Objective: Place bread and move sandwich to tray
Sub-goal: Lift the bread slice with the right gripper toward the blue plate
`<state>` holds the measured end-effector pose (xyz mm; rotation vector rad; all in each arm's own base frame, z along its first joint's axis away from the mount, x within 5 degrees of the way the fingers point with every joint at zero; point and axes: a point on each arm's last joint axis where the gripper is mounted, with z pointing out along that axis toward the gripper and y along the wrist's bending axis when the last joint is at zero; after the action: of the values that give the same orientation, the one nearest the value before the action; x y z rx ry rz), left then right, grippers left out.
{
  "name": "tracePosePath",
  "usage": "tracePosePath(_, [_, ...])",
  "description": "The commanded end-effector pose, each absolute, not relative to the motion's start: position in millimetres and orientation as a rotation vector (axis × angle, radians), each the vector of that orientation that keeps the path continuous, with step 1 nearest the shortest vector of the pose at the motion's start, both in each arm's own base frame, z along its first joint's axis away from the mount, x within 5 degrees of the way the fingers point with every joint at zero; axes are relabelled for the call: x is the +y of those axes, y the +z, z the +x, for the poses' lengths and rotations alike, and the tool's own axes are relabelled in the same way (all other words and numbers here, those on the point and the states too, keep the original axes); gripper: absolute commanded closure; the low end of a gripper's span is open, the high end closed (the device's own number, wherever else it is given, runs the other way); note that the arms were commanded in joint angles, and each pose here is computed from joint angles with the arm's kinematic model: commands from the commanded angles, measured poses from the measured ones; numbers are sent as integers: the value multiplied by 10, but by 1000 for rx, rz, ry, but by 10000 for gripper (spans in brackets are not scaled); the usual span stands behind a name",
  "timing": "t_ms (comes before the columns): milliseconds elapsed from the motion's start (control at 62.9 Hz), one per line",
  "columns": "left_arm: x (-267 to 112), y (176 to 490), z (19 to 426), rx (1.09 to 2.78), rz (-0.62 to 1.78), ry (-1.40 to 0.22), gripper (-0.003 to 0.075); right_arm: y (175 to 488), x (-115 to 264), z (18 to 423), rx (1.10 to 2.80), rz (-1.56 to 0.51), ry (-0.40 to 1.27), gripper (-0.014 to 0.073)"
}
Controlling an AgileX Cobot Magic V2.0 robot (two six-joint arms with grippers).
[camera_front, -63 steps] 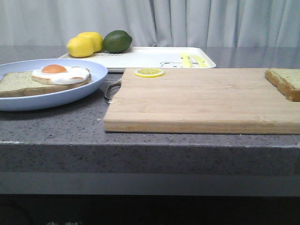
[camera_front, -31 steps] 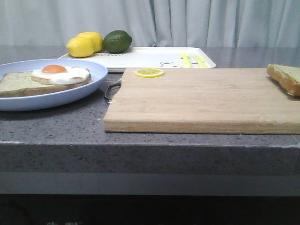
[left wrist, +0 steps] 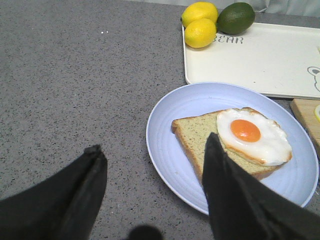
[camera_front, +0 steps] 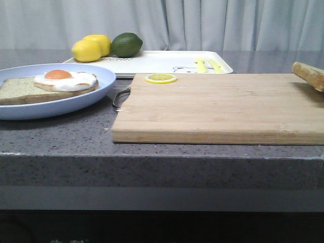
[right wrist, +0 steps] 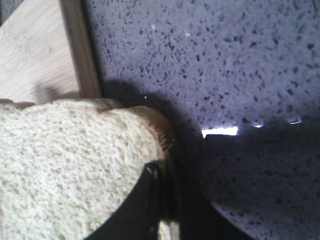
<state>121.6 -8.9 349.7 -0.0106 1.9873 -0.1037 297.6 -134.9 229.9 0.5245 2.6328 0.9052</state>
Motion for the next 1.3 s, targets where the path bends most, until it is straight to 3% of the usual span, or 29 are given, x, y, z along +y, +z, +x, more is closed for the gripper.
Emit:
tracePosePath(0, [-98, 3678, 1251, 1864, -16, -122, 293, 2611, -1233, 2873, 2612, 422, 1028, 666])
tracePosePath(445, [-97, 3693, 1255, 1847, -15, -121, 293, 3295, -984, 2724, 2313, 355, 1076, 662])
tracePosePath(588, [-97, 3694, 1256, 1846, -15, -121, 293, 3527, -827, 2708, 2178, 333, 1170, 662])
tracePosePath(970, [-97, 3694, 1256, 1846, -15, -121, 301, 3725, 376, 2895, 2090, 9, 1503, 662])
tracePosePath(1288, [-97, 3694, 1256, 1846, -15, -121, 301, 3683, 1347, 2994, 2017, 58, 1647, 662])
